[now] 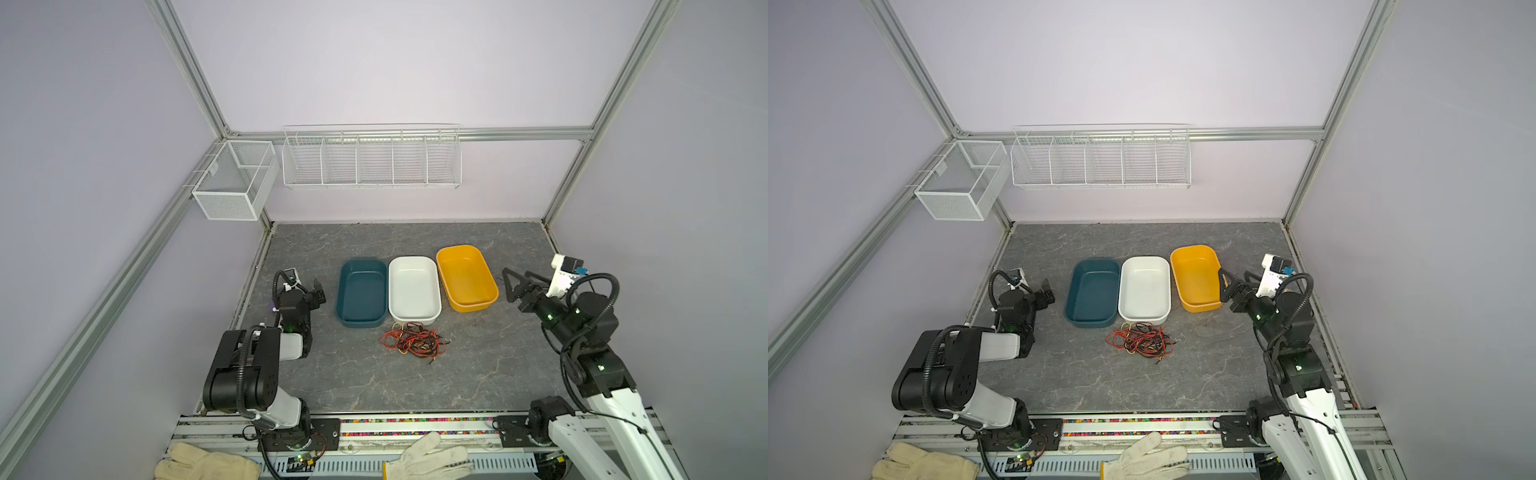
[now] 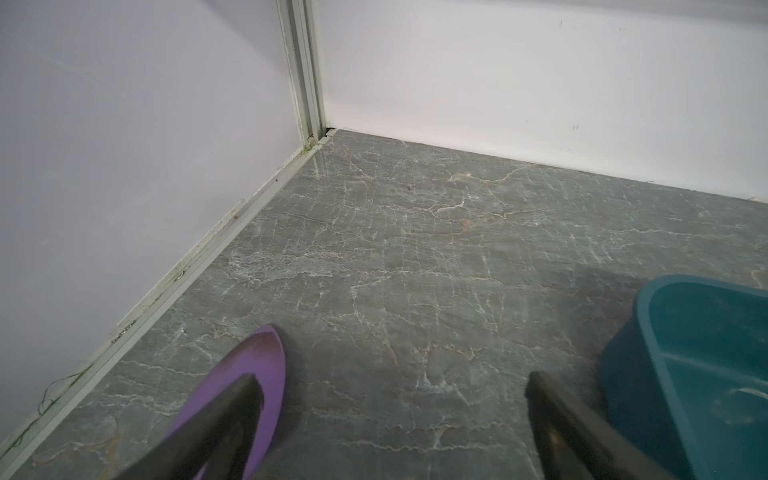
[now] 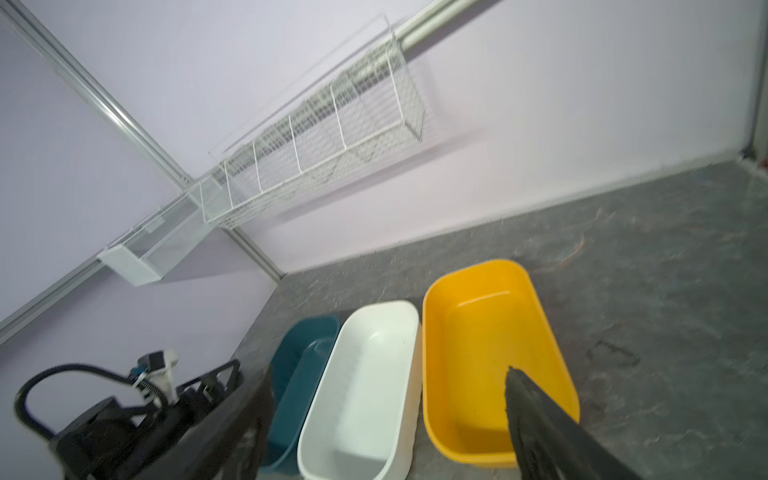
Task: Untangle the cables
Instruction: 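Move the right gripper toward the wire bundle while the left gripper also approaches it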
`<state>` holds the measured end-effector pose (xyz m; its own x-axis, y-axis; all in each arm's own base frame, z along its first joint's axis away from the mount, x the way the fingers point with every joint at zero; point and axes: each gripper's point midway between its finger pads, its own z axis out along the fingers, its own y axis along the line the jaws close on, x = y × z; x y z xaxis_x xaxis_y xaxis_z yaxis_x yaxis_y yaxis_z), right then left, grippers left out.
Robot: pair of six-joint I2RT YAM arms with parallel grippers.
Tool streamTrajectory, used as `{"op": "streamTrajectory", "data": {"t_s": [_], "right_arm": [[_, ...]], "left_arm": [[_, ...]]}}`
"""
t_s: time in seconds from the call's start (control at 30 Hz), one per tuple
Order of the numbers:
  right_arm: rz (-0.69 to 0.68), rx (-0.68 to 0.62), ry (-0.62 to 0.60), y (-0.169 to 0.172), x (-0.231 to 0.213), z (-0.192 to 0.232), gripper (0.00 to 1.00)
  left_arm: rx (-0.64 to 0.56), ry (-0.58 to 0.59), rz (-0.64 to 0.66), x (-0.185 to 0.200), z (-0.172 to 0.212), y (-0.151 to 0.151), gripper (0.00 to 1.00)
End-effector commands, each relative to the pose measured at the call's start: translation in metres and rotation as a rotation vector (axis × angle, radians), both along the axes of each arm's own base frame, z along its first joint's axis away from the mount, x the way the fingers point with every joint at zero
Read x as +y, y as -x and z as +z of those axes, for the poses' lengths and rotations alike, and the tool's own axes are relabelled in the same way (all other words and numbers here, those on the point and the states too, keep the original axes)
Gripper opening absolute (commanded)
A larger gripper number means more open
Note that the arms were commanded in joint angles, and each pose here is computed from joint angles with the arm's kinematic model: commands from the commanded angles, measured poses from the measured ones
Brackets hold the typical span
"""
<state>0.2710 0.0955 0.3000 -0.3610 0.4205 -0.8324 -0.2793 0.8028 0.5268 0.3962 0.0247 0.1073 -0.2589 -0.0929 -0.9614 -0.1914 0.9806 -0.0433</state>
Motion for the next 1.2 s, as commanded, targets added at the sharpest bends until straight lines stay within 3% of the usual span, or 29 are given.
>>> {"op": "streamTrajectory", "data": {"t_s": [0.0,0.07,0.23,0.3,0.37,0.43,0.53,0.67,0.87,1.17], "right_arm": [[0.185,0.263,-0.004,0.026,0.032,-0.055,0.88],[0.224,0.340,0.035,0.037,0.039,-0.075,0.88],[0.315,0.410,0.084,0.066,0.058,-0.098,1.00],[0.356,0.415,0.087,0.076,0.065,-0.101,0.95],[0.399,0.416,0.091,0.084,0.073,-0.104,0.87],[0.419,0.420,0.097,0.090,0.077,-0.108,0.79],[0.458,0.416,0.105,0.096,0.085,-0.110,0.73],[0.512,0.429,0.159,0.100,0.094,-0.117,0.69],[0.571,0.468,0.211,0.101,0.108,-0.136,0.59],[0.610,0.542,0.294,0.095,0.125,-0.165,0.46]], "left_arm": [[-0.035,-0.017,0.011,0.004,0.010,-0.003,0.99],[-0.035,-0.017,0.009,0.003,0.010,-0.004,0.99],[-0.050,-0.022,0.011,0.003,0.015,-0.002,0.99],[-0.069,-0.021,0.043,0.007,0.028,0.007,0.99],[-0.005,0.007,0.136,0.020,0.041,0.012,0.99],[0.054,0.087,0.242,0.031,0.056,0.016,0.99],[0.069,0.191,0.234,0.024,0.083,0.018,0.99],[0.069,0.478,0.287,0.014,0.093,0.033,0.99],[0.073,0.583,-0.030,-0.041,0.129,0.042,0.99],[0.198,0.524,-0.106,-0.100,0.110,0.099,1.00]]}}
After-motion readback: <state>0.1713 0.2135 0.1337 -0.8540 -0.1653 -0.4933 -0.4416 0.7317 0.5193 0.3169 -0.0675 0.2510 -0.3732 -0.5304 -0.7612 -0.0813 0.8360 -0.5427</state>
